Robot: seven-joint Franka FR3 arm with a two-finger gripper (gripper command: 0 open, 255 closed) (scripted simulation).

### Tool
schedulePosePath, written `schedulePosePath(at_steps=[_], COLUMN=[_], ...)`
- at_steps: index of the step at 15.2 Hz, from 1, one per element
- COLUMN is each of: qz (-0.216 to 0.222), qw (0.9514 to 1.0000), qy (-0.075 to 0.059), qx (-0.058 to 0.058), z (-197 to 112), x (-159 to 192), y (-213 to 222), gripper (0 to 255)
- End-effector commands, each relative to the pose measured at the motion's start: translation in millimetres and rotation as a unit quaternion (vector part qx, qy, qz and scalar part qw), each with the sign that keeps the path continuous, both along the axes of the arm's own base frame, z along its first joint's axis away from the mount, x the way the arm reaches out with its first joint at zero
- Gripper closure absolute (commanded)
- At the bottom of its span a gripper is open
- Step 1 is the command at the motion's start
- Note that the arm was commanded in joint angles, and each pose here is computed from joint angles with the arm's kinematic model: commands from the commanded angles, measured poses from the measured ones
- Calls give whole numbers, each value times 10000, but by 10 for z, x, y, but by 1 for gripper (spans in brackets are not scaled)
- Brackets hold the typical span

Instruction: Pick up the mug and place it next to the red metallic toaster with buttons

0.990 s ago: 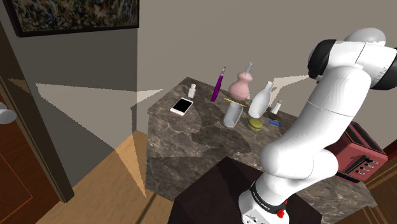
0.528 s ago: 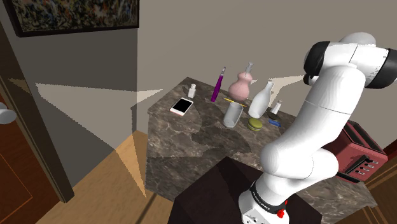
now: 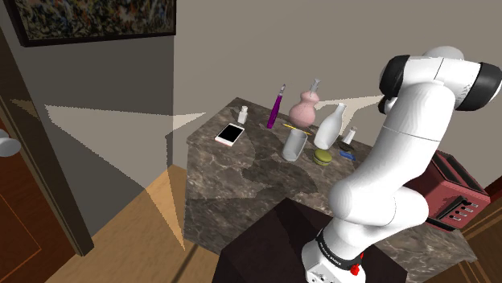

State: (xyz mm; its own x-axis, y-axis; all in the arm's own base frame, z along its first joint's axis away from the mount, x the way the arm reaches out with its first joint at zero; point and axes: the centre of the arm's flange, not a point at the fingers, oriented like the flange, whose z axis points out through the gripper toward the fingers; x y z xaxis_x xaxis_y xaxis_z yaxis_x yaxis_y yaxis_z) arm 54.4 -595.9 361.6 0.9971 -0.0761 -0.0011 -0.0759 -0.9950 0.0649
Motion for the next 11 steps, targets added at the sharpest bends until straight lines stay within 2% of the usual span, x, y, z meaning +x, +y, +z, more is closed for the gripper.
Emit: schedulePosePath(at_steps=[1, 6, 7, 11], qz=[0, 0, 0, 0], qw=[10000, 10000, 10000, 10000], qy=[-1, -1, -1, -1], qx=[-4, -4, -4, -4], z=[-13, -13, -13, -14], x=[-3, -3, -3, -3], y=[-2, -2, -2, -2], gripper=[255, 255, 0, 0])
